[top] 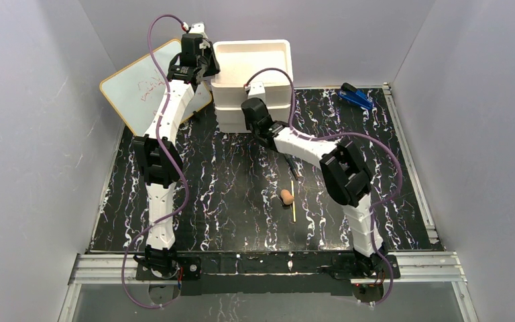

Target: Organize the makeup

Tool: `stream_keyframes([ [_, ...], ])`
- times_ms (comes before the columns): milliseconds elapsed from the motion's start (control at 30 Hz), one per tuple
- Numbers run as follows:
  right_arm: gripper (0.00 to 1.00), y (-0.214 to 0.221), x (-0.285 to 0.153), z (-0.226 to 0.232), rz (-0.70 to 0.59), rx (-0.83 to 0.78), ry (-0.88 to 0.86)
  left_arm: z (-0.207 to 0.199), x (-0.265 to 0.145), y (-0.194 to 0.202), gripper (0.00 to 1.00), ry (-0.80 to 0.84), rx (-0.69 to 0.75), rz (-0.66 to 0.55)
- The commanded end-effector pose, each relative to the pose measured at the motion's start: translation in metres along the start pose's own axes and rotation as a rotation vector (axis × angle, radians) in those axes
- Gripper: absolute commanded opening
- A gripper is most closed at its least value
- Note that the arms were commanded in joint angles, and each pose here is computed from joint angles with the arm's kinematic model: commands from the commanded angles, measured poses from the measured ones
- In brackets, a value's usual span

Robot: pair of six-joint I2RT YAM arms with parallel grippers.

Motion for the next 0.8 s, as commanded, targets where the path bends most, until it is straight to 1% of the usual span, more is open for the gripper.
stream_keyframes([
  [0,0.01,-0.001,-0.054,0.030,-0.025,0.014,-0.087,-0.036,-0.019,-0.015,0.00,0.148,-0.006,-0.011],
  [133,0.01,0.020,-0.088,0.037,-0.002,-0.020,-0.090,-0.037,-0.018,-0.014,0.00,0.153,-0.009,-0.007],
  [267,0.01,0.036,-0.112,0.039,0.040,0.022,-0.098,-0.038,-0.018,-0.014,0.00,0.154,-0.011,-0.007],
  [400,0.01,0.057,-0.136,0.044,0.074,0.016,-0.103,-0.036,-0.019,-0.014,0.00,0.148,-0.009,-0.006],
  [567,0.01,0.071,-0.168,0.046,0.111,0.016,-0.102,-0.035,-0.017,-0.012,0.00,0.141,-0.014,-0.003],
  [700,0.03,0.080,-0.184,0.052,0.137,0.024,-0.120,-0.033,-0.015,-0.011,0.00,0.126,-0.022,0.003],
  [733,0.22,0.081,-0.187,0.053,0.140,0.025,-0.121,-0.034,-0.015,-0.010,0.00,0.125,-0.023,0.004],
  [767,0.47,0.079,-0.188,0.053,0.140,0.026,-0.116,-0.033,-0.015,-0.010,0.00,0.123,-0.025,0.005],
])
Point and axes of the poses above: each gripper's point midway between its finger pads, its own x axis out along the fingers, its own z axis along the line the jaws close on, y = z × x, the point moved 3 cm from there along -x, back along the fingers, and after that the axes turned 15 degrees about x, right-handed, at the moved point
